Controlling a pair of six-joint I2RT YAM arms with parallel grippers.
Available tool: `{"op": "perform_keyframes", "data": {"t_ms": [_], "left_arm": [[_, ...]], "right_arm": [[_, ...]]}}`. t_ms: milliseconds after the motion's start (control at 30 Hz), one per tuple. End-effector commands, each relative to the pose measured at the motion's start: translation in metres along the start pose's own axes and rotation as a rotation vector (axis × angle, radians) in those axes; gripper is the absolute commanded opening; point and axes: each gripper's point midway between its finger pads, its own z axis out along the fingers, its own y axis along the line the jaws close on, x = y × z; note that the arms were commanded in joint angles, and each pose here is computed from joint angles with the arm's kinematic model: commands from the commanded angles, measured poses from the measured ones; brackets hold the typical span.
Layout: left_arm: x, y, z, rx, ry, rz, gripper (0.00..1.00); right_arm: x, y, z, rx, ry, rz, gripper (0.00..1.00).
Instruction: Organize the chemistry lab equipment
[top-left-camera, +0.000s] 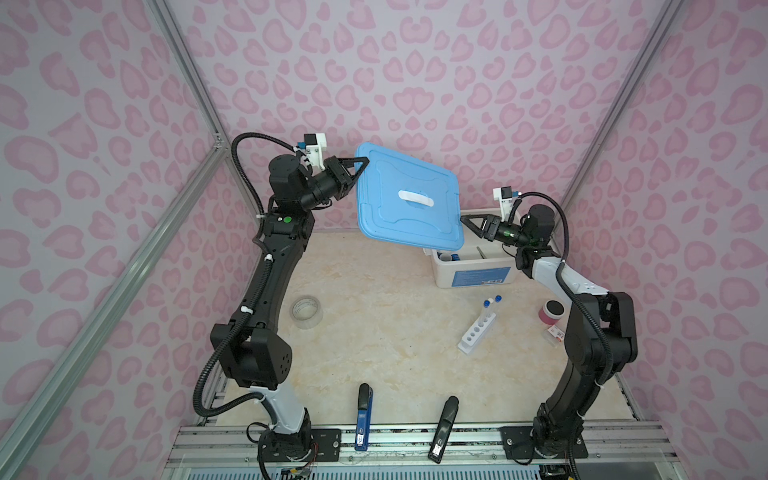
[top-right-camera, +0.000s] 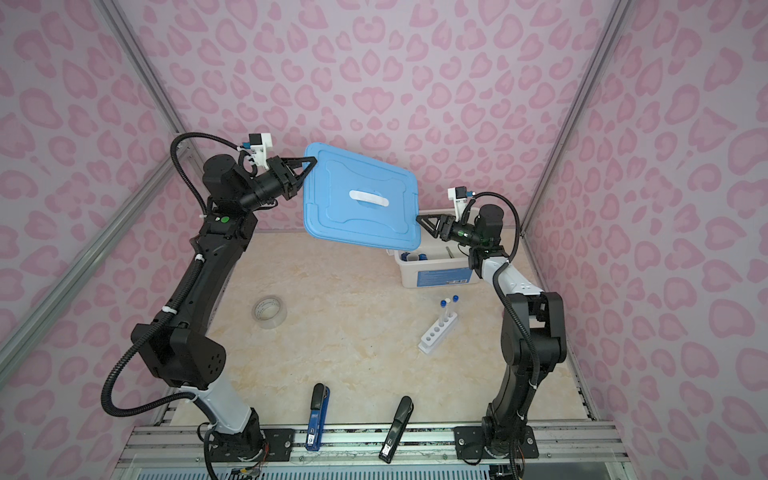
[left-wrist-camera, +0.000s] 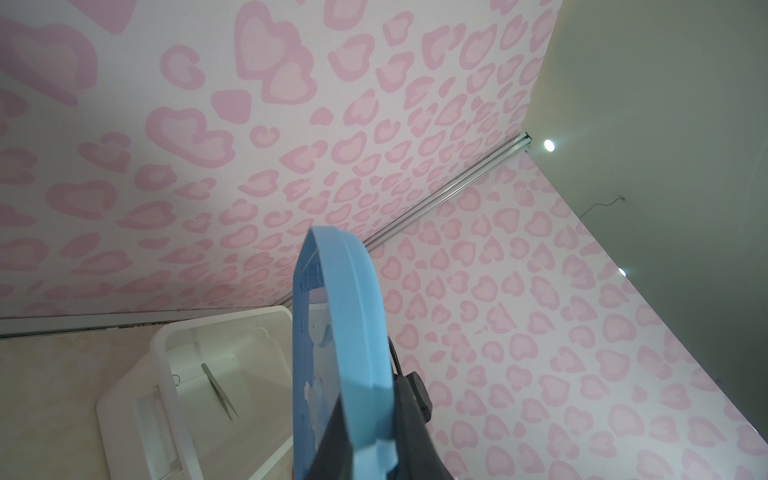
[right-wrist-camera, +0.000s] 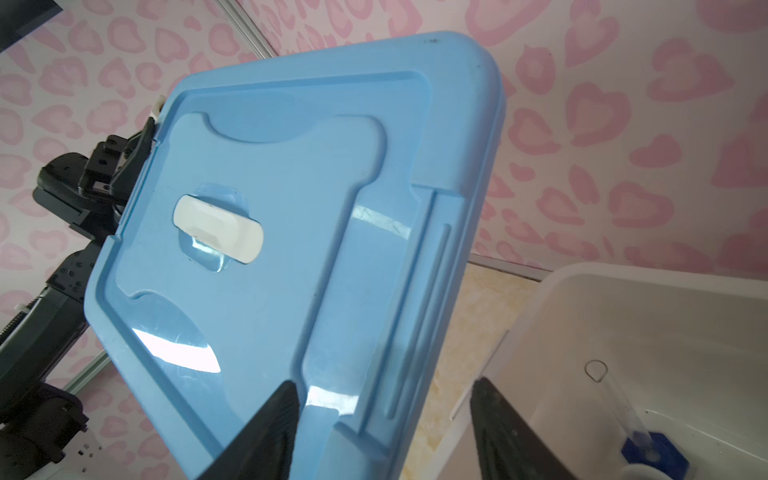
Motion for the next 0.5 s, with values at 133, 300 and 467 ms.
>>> {"op": "perform_keyframes", "data": {"t_ms": [133,300,467], "left_arm": [[-0.004,-0.026,-0.002,0.067,-0.002,0.04,0.04],[0.0,-0.028,0.0,0.074,0.009,0.036,0.04],[0.004,-0.027,0.001,0.073,0.019,0.039,0.04]], "right_arm": [[-0.007,0.014,0.005,-0.14,-0.023,-0.002,0.66],[-0.004,0.008,0.013,-0.161,-0.013,0.015,0.66],[-0.007,0.021,0.02,-0.245,-0.017,0.028,0.65]]}}
